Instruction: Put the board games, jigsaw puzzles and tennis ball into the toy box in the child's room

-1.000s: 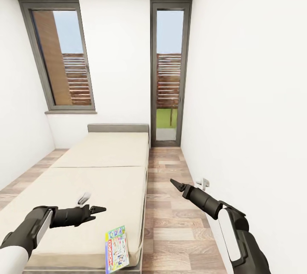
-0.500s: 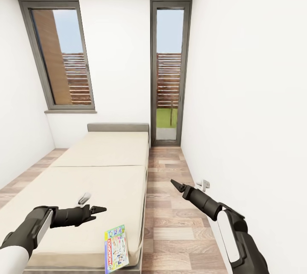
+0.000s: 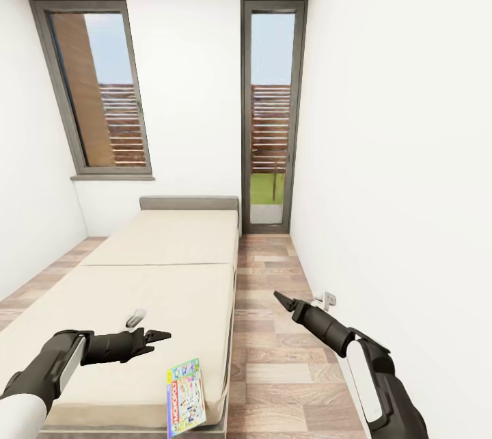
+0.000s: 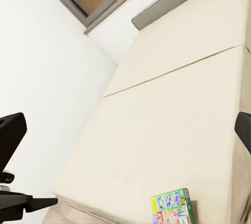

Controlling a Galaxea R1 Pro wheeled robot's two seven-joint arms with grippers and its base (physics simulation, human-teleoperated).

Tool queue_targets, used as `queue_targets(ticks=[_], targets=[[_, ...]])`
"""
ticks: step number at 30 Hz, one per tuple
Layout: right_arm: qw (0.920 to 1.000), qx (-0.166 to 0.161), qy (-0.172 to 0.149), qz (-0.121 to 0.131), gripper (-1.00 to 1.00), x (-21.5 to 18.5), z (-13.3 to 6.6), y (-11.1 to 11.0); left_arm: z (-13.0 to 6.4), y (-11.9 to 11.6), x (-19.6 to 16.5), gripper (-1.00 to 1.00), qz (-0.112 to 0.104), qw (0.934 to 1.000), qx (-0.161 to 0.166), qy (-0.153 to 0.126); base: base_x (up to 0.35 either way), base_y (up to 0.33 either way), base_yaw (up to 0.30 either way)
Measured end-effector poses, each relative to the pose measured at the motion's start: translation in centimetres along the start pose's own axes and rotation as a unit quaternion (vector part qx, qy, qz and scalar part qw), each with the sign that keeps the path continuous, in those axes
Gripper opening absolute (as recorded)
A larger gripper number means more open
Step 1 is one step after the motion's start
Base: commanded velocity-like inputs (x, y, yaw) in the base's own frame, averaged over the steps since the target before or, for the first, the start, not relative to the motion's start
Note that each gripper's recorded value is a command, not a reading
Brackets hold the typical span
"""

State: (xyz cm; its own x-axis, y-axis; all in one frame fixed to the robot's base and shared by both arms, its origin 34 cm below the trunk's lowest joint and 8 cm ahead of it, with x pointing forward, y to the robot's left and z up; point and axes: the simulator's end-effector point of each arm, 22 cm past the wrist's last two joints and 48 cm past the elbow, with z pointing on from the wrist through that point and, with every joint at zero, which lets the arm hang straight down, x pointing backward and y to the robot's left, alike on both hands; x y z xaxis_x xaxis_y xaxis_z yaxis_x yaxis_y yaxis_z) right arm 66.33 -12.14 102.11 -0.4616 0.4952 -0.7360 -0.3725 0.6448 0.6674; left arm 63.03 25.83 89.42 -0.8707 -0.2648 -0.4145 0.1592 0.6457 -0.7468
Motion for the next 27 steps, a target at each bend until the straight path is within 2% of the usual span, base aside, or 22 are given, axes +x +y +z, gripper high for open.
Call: queue_targets(ticks=[27], targets=[[1.0,0.009,-0.001,0.0,1.0,2.6,0.8,-3.0,1.9,2.7,1.1,1.0,0.002,1.0,0.002,-0.001,0.0,0.0,0.0]])
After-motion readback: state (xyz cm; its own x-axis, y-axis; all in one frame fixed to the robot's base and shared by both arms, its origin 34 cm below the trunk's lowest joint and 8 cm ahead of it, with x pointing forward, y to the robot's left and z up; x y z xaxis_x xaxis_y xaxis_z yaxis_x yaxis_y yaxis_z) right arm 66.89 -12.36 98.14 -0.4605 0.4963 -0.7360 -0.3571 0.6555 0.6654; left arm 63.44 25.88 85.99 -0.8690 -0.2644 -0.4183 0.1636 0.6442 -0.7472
